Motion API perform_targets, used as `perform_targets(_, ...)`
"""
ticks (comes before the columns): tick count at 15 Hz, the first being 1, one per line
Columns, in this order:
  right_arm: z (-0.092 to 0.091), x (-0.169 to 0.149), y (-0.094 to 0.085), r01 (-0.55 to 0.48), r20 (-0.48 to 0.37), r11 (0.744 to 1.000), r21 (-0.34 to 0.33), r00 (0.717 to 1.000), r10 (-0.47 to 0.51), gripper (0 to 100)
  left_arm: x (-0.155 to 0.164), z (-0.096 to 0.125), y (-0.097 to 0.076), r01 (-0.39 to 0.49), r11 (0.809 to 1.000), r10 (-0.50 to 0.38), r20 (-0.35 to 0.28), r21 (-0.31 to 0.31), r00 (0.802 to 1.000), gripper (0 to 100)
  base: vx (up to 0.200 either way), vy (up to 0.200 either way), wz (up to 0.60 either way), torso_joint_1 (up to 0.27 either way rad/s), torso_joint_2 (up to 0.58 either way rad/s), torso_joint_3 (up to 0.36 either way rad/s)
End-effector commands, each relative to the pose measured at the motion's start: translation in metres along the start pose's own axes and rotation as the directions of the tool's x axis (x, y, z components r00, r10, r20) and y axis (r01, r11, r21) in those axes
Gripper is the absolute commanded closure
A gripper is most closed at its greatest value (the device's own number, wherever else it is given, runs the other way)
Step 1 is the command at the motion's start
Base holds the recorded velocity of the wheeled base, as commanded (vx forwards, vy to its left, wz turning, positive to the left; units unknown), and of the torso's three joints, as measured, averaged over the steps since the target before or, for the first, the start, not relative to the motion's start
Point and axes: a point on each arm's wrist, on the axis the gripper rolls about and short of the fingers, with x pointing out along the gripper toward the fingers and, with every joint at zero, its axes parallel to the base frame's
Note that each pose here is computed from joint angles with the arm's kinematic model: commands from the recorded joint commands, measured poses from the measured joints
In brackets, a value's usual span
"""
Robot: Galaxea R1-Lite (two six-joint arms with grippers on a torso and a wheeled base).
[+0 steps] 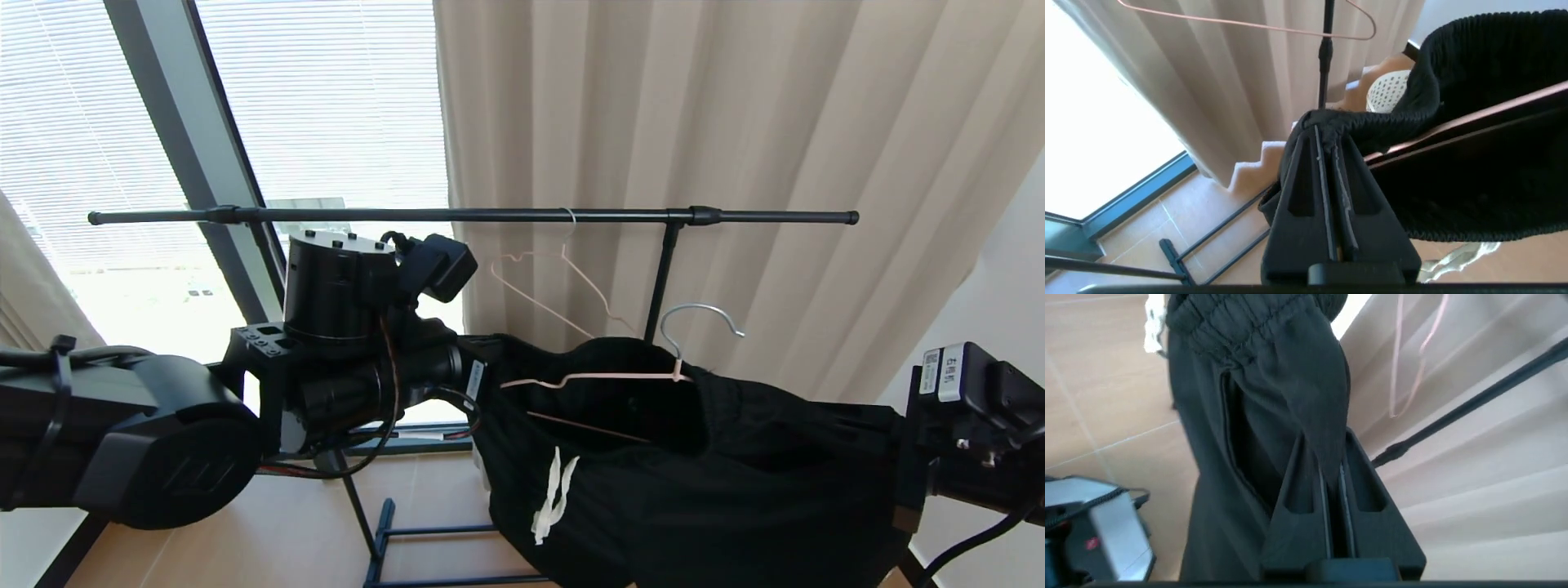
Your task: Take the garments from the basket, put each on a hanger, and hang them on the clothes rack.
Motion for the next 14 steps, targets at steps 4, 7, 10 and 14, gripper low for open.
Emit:
perform_targets(4,-0.006,0.015,0.002,0.032,-0.035,0.999,-0.016,0.999,-0.032,100,-0.003,0.032,-0.009,-0.02,1.0,0.021,0.018,-0.004,1.0,100,0.0,0.0,0.0,0.0,0.0,0.0)
perform_targets(7,-0.012,0.016,0.005,0.039,-0.04,0.997,-0.06,0.998,-0.042,100,-0.006,0.048,-0.008,-0.031,1.0,0.031,0.035,-0.005,0.999,100,0.0,0.0,0.0,0.0,0.0,0.0)
perform_targets(10,-0.019,0.024,0.003,0.048,-0.09,0.995,-0.084,0.994,-0.055,100,-0.011,0.056,-0.007,-0.033,0.999,0.033,0.055,-0.007,0.998,100,0.0,0.0,0.0,0.0,0.0,0.0)
perform_targets(14,-0.007,0.036,0.007,0.03,-0.017,1.0,0.004,0.999,-0.03,100,-0.011,0.043,-0.017,-0.031,0.999,0.031,-0.003,-0.011,1.0,100,0.0,0.0,0.0,0.0,0.0,0.0)
